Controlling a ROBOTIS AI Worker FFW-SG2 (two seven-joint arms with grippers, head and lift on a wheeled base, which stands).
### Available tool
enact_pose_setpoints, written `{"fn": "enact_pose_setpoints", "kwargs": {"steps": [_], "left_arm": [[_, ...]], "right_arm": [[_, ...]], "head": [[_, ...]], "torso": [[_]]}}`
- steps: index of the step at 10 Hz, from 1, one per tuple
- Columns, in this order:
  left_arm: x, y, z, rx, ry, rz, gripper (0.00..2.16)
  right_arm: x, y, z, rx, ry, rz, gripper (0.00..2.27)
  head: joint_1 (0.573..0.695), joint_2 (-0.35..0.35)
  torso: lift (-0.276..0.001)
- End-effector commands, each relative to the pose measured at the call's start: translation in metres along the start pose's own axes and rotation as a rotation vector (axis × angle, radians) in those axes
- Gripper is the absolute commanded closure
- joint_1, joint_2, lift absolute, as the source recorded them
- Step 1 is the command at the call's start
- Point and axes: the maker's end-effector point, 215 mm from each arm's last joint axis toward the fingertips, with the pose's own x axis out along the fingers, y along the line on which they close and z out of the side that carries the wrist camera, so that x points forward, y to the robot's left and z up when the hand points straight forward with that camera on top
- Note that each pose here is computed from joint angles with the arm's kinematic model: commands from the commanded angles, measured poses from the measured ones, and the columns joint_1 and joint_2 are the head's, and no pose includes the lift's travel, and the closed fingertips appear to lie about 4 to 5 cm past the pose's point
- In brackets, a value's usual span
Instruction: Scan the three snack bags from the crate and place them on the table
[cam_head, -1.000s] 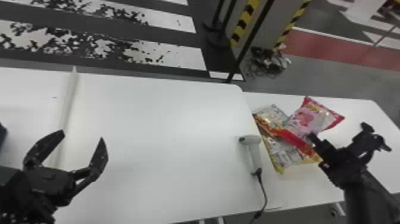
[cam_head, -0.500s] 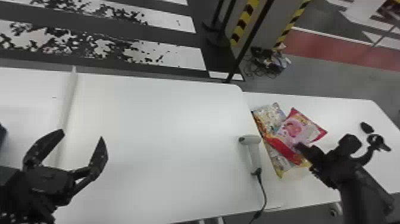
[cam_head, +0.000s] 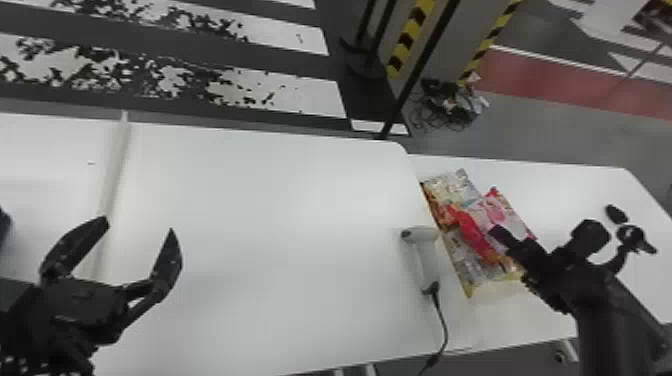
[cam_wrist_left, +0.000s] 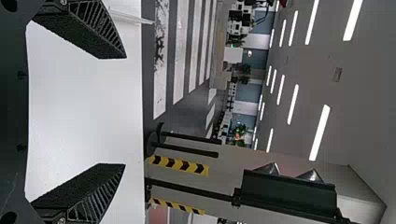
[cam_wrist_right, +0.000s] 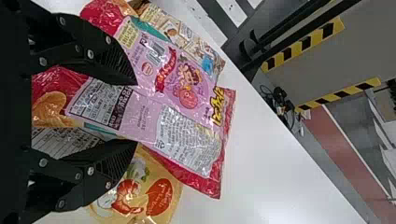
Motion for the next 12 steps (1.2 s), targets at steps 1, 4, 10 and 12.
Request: {"fn": "enact_pose_setpoints", "kwargs": {"steps": [1,4,10,12], "left_arm": [[0.001,-0.001,-0.001,0.001,0.001,0.0,0.04],[0.003,-0.003,0.002,0.0,-0.005,-0.003,0.04],[0.004,-0.006,0.005,-0.005,-0.007,-0.002,0.04],[0.003,-0.007,0.003,-0.012,-0.005,-0.004,0.04]], "right_arm": [[-0.008,0.007,0.006,-0.022,-0.002,0.016,0.06],[-0.031,0.034,-0.01,-0.054,0.038,0.078,0.06],[-0.091,0.17,-0.082,-0.287,0.035,0.309,0.07],[-0.123,0.233,-0.108,-0.397,-0.066,0.435,0.08]], "head": [[0.695,-0.35],[0.695,-0.35],[0.695,-0.35],[0.695,-0.35]], "torso": [[-0.062],[-0.062],[-0.062],[-0.062]]}}
